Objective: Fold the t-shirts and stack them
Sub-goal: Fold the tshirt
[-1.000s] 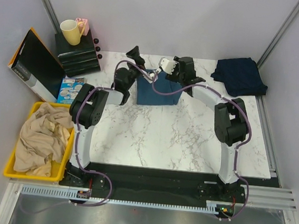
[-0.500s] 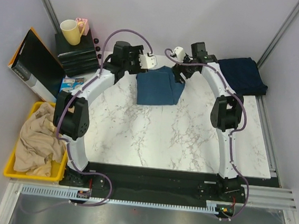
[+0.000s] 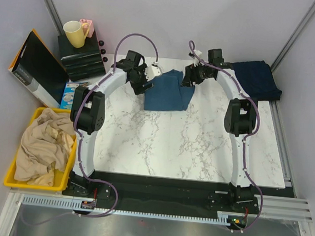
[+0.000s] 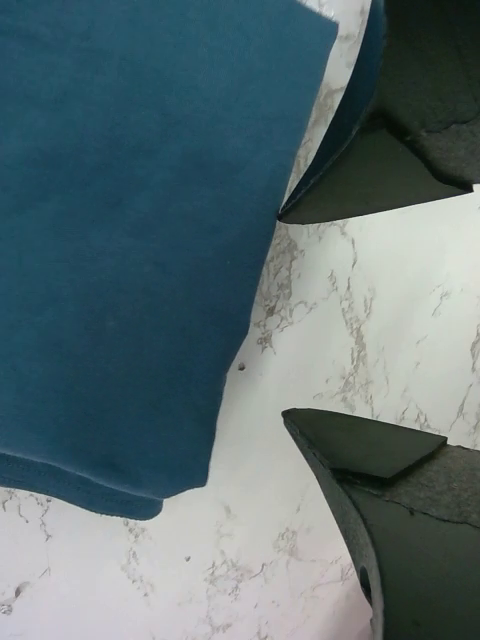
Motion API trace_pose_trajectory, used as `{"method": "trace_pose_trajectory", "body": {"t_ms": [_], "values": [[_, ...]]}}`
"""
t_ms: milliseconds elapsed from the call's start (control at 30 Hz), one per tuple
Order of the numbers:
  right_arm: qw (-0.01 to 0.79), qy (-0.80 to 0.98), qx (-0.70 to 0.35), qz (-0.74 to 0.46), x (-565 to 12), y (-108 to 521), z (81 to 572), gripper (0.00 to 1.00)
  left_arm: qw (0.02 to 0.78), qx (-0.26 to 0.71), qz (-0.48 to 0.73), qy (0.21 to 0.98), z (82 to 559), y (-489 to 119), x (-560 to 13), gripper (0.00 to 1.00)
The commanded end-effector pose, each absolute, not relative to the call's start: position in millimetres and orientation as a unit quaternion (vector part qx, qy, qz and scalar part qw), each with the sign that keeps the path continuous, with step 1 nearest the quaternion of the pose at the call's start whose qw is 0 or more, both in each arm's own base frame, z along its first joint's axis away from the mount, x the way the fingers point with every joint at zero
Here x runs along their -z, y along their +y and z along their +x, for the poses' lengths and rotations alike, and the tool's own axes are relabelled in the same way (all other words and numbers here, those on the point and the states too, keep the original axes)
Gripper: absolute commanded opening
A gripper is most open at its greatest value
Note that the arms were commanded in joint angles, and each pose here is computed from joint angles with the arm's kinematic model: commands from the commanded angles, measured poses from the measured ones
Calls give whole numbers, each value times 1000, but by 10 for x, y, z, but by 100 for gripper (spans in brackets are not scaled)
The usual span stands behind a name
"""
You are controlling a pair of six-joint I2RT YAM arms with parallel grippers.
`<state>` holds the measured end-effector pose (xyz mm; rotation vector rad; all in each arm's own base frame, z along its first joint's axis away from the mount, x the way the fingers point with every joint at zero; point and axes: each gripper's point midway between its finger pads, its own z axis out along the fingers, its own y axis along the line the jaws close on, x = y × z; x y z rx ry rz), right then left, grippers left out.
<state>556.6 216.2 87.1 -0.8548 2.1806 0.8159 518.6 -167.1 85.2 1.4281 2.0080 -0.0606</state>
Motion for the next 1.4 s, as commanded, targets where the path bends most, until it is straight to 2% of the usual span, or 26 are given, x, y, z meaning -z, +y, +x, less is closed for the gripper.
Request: {"method": "trace_pose_trajectory", "body": {"t_ms": [0, 200, 400, 467, 567, 600, 667, 700, 733, 867, 1067, 1200, 1367], "values": [[338, 787, -387, -340, -1234, 2463, 5419, 77, 357, 82, 518, 773, 5096, -1849, -1263, 81], [286, 788, -399, -372, -911, 2594, 5026, 78, 339, 105, 521, 777, 4972, -1884, -1179, 82], [260, 803, -396, -362, -618, 2584, 5009, 74, 317, 125, 524, 781, 4901, -1950, -981, 82], [256, 805, -393, -363, -565, 2576, 4998, 70, 309, 131, 526, 781, 4869, -1984, -907, 81], [244, 810, -391, -362, -495, 2575, 4937, 59, 294, 136, 527, 786, 4833, -2040, -753, 73], [240, 811, -390, -364, -479, 2585, 4906, 55, 288, 139, 529, 786, 4801, -2075, -700, 65], [227, 816, -384, -367, -398, 2568, 4817, 44, 272, 146, 528, 791, 4733, -2106, -549, 57], [219, 818, -380, -371, -359, 2572, 4766, 40, 265, 148, 533, 790, 4676, -2163, -490, 46], [209, 819, -380, -376, -310, 2575, 4688, 34, 264, 146, 537, 788, 4665, -2184, -455, 40], [190, 822, -364, -394, -253, 2556, 4500, 22, 240, 150, 553, 783, 4475, -2258, -205, 15], [162, 819, -353, -421, -230, 2516, 4214, 15, 212, 154, 571, 778, 4166, -2345, -64, 12], [134, 814, -350, -444, -225, 2471, 3876, 11, 217, 156, 581, 768, 3950, -2372, -249, 11], [118, 804, -346, -469, -357, 2366, 3475, 11, 204, 173, 589, 763, 3496, -2345, -387, 11]]}}
